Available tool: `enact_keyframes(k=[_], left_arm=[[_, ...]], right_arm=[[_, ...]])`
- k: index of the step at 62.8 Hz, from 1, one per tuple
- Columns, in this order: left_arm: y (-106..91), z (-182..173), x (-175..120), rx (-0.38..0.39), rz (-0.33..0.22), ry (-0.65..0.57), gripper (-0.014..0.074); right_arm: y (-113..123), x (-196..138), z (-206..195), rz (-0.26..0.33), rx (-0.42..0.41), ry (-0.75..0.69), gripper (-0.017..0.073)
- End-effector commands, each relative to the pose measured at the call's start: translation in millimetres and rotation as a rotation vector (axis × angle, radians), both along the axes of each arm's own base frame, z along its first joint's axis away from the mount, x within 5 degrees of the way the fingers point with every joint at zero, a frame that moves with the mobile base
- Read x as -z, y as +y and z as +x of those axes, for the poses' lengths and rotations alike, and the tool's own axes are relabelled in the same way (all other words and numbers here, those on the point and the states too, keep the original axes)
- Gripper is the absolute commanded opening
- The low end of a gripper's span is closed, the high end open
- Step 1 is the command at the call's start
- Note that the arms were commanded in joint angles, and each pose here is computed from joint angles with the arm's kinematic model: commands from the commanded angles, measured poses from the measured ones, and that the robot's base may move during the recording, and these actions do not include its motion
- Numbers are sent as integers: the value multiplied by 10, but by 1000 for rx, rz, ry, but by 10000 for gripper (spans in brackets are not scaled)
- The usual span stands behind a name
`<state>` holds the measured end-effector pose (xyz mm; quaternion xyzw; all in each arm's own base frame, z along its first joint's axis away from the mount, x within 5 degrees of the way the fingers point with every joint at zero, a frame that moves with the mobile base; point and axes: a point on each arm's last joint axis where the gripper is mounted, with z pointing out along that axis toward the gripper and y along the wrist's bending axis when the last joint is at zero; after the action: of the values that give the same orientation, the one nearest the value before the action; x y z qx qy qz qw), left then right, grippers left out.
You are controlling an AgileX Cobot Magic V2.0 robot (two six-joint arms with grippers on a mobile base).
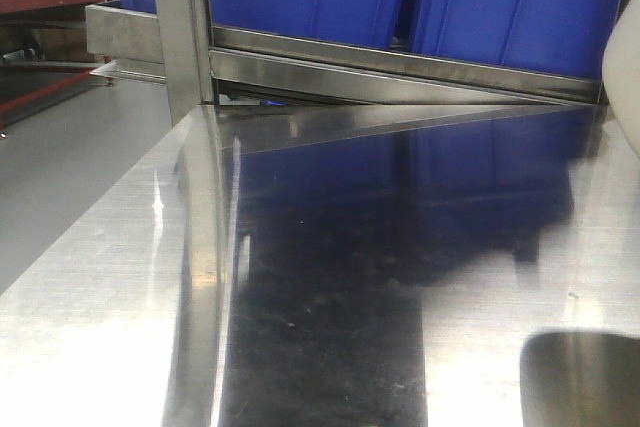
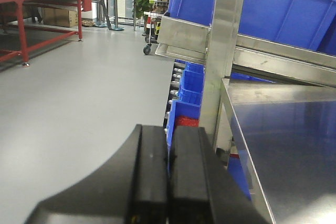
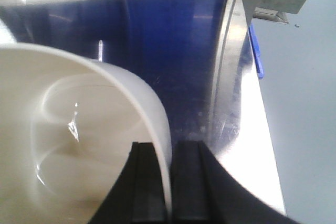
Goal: Move white bin to right shelf second layer
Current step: 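Lift the white bin off the table with the right gripper, then drive the base away from the table holding the bin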
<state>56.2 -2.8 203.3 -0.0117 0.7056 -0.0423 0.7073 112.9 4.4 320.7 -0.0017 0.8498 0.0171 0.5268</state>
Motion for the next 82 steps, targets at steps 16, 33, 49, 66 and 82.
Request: enact_keyframes(k=[16, 33, 49, 66, 82], left_arm=[[6, -5, 9, -3, -10, -74, 85], [6, -5, 9, -3, -10, -74, 85], [6, -5, 9, -3, -10, -74, 85], [6, -5, 9, -3, -10, -74, 85], [6, -5, 9, -3, -10, -74, 85]], right_arm=[[-3, -180, 21, 4, 3, -124, 55], [-3, -180, 21, 4, 3, -124, 55], [-3, -180, 21, 4, 3, -124, 55], [-3, -180, 21, 4, 3, -124, 55], [-3, -180, 21, 4, 3, -124, 55]])
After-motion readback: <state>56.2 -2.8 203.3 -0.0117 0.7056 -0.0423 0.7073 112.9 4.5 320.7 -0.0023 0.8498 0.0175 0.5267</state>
